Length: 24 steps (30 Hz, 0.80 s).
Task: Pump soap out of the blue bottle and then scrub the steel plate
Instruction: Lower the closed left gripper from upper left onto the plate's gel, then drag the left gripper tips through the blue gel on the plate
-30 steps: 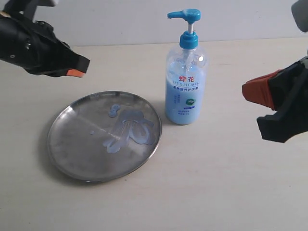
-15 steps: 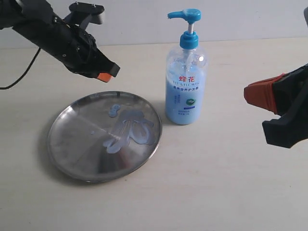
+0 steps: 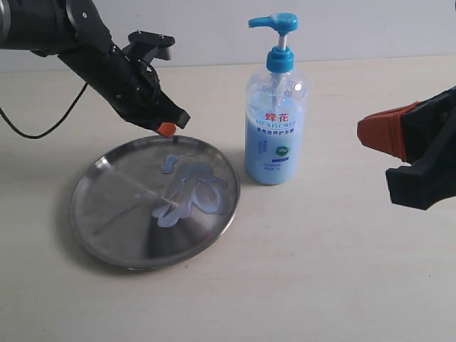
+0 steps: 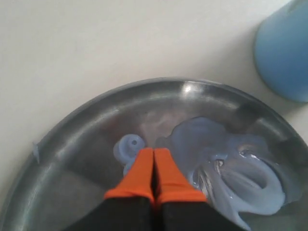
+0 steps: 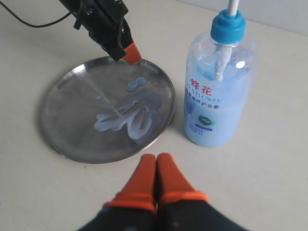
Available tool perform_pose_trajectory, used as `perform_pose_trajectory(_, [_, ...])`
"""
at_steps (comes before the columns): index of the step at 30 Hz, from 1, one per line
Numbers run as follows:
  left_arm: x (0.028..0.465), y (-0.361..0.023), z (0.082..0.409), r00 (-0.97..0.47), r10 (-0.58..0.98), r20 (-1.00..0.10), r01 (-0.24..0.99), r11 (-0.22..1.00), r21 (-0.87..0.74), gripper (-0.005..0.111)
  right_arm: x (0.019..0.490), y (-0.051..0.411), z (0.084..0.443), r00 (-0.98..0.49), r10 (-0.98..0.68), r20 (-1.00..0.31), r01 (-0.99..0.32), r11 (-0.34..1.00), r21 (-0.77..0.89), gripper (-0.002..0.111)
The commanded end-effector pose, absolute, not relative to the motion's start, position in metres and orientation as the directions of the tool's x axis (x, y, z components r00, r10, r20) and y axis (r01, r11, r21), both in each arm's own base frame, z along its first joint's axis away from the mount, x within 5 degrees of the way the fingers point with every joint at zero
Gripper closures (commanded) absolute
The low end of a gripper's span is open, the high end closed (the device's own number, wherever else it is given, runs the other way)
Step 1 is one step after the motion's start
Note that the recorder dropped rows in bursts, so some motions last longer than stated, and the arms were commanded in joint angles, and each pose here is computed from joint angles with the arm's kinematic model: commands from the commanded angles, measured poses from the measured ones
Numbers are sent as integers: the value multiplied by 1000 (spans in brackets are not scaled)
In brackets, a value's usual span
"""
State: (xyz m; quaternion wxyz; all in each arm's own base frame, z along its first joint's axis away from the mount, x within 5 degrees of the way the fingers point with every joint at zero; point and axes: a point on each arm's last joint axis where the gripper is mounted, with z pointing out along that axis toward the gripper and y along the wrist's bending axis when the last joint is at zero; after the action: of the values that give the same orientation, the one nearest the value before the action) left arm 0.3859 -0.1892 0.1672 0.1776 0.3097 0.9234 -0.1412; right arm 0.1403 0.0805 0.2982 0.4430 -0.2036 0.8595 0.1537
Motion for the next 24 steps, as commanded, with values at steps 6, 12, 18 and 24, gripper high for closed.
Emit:
perform_pose_trajectory(6, [401,-170,151,-789,477,-388,569,806,-166,107,140,80,299,-513,-206,-833,-483,872,82,108])
perform_pose_trajectory(12, [401,-172,147,-780,490,-390,587,788,-184,107,140,80,299,-513,-203,-834,-483,872,85,108])
perform_pose_trajectory(18, [400,-174,136,-784,506,-360,596,776,-208,107,140,80,299,-513,-202,-834,-483,872,86,108])
perform_pose_trajectory(24, [399,-174,133,-785,513,-349,599,772,-214,107,140,80,299,-513,-202,-834,-483,872,86,108])
